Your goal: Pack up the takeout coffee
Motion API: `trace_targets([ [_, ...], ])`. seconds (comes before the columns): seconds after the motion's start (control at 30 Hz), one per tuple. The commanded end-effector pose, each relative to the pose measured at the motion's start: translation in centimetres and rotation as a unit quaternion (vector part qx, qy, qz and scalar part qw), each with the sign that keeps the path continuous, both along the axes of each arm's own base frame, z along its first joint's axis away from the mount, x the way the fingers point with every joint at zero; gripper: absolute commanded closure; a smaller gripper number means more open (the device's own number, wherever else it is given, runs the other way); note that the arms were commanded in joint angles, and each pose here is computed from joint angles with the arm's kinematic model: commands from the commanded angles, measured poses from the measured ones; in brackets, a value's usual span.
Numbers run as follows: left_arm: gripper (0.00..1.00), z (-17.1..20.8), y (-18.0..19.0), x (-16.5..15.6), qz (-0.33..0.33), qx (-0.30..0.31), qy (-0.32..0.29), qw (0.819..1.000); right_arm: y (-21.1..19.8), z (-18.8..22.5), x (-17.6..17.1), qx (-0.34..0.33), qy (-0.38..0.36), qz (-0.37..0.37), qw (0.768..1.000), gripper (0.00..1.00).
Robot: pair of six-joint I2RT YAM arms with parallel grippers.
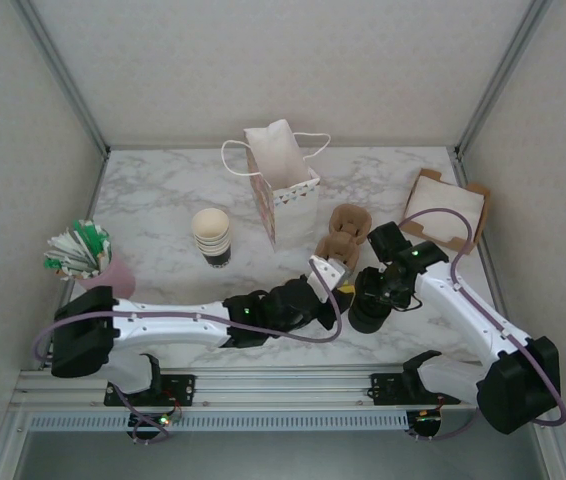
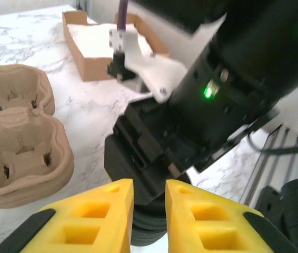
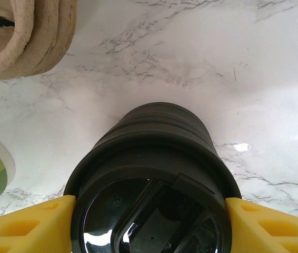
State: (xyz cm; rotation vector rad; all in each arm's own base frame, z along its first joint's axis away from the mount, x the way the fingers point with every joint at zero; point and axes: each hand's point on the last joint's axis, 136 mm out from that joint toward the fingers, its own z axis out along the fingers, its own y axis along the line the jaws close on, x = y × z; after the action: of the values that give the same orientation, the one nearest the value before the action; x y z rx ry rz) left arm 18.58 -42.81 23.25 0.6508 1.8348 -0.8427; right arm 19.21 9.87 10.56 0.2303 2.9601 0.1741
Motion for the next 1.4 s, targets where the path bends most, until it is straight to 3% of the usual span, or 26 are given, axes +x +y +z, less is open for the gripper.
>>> trace_targets([
  [0.0,0.75,0.5,0.9,0.6,0.008,-0.031,0.031,0.999,-0.9,0.0,-0.1,-0.032,0.002,-0.01,0.999,0.33],
  [0.3,0.74,0.1,0.5,3.6,0.004,-0.068,0.106,0.992,-2.7,0.3,1.2,-0.085,-0.011,-0.035,0.996,0.33],
  [0.53,0.78,0.3,-2.3,4.5,-0.025,-0.094,0.168,0.981,-4.2,0.0,2.7,-0.067,-0.017,-0.078,0.995,0.33],
  [0.87,0.84,-1.6,-6.9,3.9,-0.072,-0.16,0.276,0.945,-6.0,0.0,3.7,0.002,-0.023,-0.134,0.991,0.32],
  [1.1,0.86,-4.4,-7.7,3.6,-0.064,-0.162,0.319,0.932,-6.4,0.3,3.6,0.009,-0.023,-0.138,0.99,0.32],
  [1.37,0.89,-6.8,-8.4,2.6,-0.071,-0.179,0.381,0.904,-6.3,0.3,3.7,0.014,-0.022,-0.136,0.99,0.33],
])
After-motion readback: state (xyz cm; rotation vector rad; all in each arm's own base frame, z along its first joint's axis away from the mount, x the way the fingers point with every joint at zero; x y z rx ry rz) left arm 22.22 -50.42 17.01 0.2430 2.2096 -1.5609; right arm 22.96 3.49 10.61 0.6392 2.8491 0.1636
